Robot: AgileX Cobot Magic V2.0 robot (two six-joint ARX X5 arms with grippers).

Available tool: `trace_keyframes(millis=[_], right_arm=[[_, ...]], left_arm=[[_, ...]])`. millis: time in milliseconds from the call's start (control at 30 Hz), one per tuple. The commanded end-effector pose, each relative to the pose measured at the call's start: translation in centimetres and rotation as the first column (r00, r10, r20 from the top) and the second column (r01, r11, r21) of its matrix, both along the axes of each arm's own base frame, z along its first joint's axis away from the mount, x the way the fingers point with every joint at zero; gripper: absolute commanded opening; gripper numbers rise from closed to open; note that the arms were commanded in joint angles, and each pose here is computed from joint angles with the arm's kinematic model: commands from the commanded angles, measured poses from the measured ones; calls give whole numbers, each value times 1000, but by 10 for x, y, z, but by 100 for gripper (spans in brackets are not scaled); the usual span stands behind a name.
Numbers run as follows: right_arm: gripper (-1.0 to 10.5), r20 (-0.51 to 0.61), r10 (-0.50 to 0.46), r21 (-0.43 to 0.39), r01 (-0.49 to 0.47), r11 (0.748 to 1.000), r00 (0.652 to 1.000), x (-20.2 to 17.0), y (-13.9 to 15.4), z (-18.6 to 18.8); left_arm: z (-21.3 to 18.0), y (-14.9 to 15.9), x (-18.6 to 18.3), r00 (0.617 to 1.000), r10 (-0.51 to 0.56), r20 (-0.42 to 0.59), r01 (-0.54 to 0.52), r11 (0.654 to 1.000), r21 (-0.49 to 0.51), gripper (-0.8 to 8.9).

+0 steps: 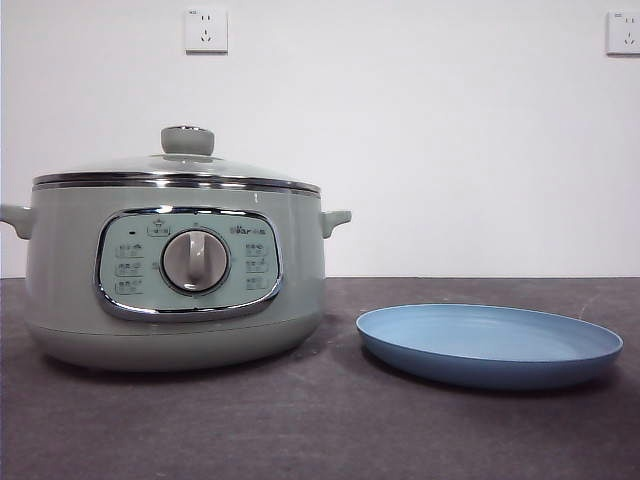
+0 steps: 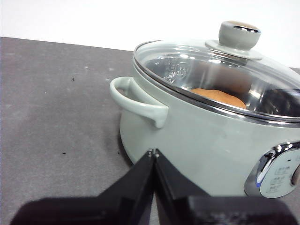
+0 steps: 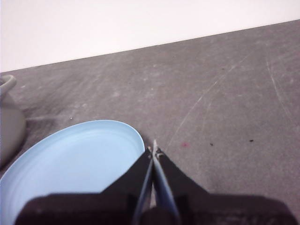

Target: Take the potato out from the steamer,put the potato on the plate,close the lid

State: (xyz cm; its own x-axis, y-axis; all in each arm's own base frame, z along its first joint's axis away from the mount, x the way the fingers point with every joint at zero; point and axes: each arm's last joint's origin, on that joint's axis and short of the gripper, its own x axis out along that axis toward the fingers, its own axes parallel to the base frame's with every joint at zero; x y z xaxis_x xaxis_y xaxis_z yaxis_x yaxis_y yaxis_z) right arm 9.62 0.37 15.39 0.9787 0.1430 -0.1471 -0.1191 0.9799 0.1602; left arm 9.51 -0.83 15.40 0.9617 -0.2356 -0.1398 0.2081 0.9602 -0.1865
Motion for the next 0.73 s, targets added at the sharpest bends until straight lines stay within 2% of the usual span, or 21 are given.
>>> trace_keyframes(millis=[33,133,200,333,600,733], right_arm=[[-2,13,-3,31,2,1000,1000,1,0,-1],[-2,60,-16,131,8,991,998,1,0,5],[-3,129,-26,212,-2,977,991,1,0,17],[-10,279,-36,289,-48,956,960,-6,0,51],[-10,470,-32,266,-107,958,882,-29,0,158],[-10,520,10,194,-129,972,854,-32,1,216]], left_arm=[[-3,0,1,1000,7,-2,-7,1000,1,0],[1,0,1,1000,6,28,-5,999,-39,-3],[12,0,0,997,17,73,-8,994,-112,-5],[46,1,-7,982,30,185,4,984,-180,-6],[137,1,-26,938,48,343,14,984,-176,-6],[182,1,-22,928,43,371,13,989,-148,-6]])
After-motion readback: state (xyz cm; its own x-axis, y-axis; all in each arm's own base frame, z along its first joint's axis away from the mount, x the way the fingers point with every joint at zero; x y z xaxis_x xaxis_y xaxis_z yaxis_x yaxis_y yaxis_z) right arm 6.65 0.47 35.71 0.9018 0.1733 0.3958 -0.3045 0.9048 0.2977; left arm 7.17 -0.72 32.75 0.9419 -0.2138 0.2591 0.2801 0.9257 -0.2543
